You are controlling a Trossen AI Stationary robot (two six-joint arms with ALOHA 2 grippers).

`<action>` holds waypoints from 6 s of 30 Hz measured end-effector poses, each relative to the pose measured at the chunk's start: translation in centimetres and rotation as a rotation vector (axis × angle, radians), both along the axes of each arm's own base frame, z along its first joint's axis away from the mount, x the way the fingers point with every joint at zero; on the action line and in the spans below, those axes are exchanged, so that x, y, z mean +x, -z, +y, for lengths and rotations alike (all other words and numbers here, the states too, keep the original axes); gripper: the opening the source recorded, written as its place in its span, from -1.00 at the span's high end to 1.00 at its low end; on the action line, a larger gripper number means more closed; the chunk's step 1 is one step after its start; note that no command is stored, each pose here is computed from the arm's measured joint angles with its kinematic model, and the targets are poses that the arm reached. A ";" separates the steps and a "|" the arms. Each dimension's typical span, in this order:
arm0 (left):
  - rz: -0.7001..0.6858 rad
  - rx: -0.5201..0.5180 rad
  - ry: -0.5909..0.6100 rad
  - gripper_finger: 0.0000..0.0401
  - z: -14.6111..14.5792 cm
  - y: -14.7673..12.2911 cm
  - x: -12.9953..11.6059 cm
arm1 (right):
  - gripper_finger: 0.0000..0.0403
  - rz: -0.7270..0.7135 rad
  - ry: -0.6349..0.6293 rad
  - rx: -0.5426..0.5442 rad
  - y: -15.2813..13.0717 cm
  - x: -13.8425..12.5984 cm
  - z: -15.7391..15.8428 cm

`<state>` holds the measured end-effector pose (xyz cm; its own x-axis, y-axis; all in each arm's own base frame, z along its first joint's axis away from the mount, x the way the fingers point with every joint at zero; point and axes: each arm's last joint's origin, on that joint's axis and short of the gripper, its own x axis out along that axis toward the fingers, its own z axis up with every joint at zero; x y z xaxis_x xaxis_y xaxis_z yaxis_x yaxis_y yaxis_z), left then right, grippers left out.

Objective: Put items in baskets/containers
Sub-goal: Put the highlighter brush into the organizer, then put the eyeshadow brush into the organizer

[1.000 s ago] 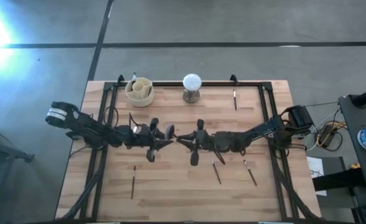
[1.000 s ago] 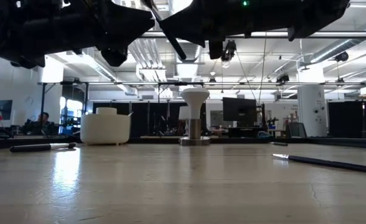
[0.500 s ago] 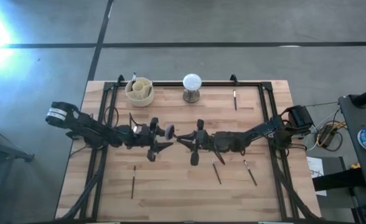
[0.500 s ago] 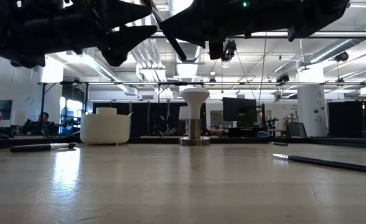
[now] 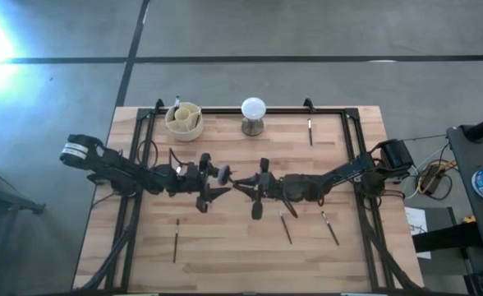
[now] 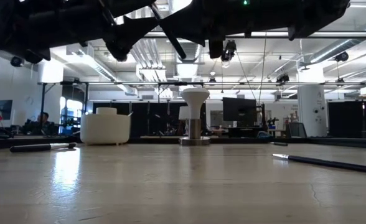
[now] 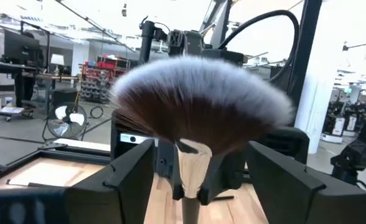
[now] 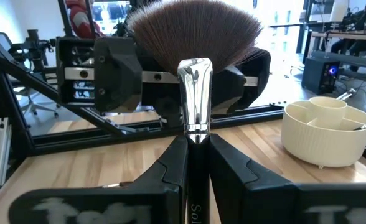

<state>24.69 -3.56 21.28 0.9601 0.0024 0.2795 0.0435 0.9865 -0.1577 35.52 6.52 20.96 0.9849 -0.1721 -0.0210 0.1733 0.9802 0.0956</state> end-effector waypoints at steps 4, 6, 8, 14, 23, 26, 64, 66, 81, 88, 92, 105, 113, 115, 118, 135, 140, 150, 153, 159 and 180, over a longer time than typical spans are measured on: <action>-0.011 -0.006 -0.010 -0.22 0.0 -0.3 0.2 | 0.79 -0.004 0.001 0.001 -0.1 0.0 0.0; -0.021 -0.021 -0.036 -0.22 0.0 -0.7 0.4 | 0.79 -0.004 0.001 0.001 -0.1 0.0 0.0; -0.014 -0.030 -0.066 -0.21 0.1 -0.9 0.6 | 0.79 -0.005 0.001 0.001 -0.1 0.0 0.0; 0.020 -0.053 -0.149 0.00 0.2 -1.1 1.2 | 0.79 -0.003 0.011 -0.003 0.1 0.1 0.0; 0.007 -0.059 -0.168 0.78 0.2 -1.4 1.2 | 0.79 0.018 0.046 -0.030 0.7 0.2 -0.1; 0.009 -0.055 -0.184 0.78 0.2 -1.3 1.2 | 0.78 0.020 0.046 -0.036 0.7 0.2 -0.1; 0.555 -0.115 -1.154 0.97 25.7 -6.7 -4.9 | 0.96 0.277 0.205 -0.152 2.6 -1.0 1.2; 0.600 -0.133 -1.153 0.97 26.4 -6.1 -4.7 | 0.96 0.280 0.200 -0.173 2.5 -1.1 1.3; 0.719 -0.215 -1.181 0.93 28.4 -1.9 -4.5 | 0.96 0.287 0.187 -0.210 2.3 -1.2 1.5; 0.754 -0.255 -1.178 0.57 28.0 -1.9 -4.9 | 0.96 0.288 0.182 -0.213 2.3 -1.2 1.7; 0.774 -0.266 -1.173 0.48 27.3 -2.6 -5.3 | 0.96 0.292 0.178 -0.226 2.3 -1.2 1.7; 0.644 -0.133 -0.942 0.93 18.2 -6.2 -5.3 | 0.96 0.365 0.218 -0.248 -0.1 -3.7 2.2; 0.439 -0.045 -0.662 1.00 10.9 -1.3 -4.9 | 0.96 0.372 0.312 -0.246 -0.2 -8.1 3.4; 0.381 -0.033 -0.597 1.00 9.4 -0.1 -5.1 | 0.96 0.360 0.305 -0.213 0.1 -9.3 3.5; 0.322 -0.016 -0.518 1.00 7.7 1.5 -5.8 | 0.96 0.354 0.295 -0.151 0.7 -11.2 3.4; 0.348 0.004 -0.416 1.00 5.6 4.5 -6.9 | 0.84 0.412 0.638 0.195 4.4 -18.5 -2.9; 0.350 0.004 -0.417 1.00 5.6 4.5 -6.8 | 0.67 0.506 0.792 0.289 4.1 -18.2 -8.1; 0.358 0.013 -0.417 1.00 5.6 4.6 -6.8 | 0.45 0.606 0.951 0.526 4.7 -20.2 -19.0; 0.358 0.013 -0.417 1.00 5.6 4.6 -6.8 | 0.45 0.661 0.996 0.557 5.7 -20.6 -20.6; 0.358 0.013 -0.417 1.00 5.6 4.6 -6.8 | 0.48 0.750 1.010 0.586 7.7 -19.9 -22.3; 0.353 -0.070 -0.409 1.00 5.6 4.4 -6.6 | 0.92 0.865 0.858 0.611 8.6 -18.5 -21.7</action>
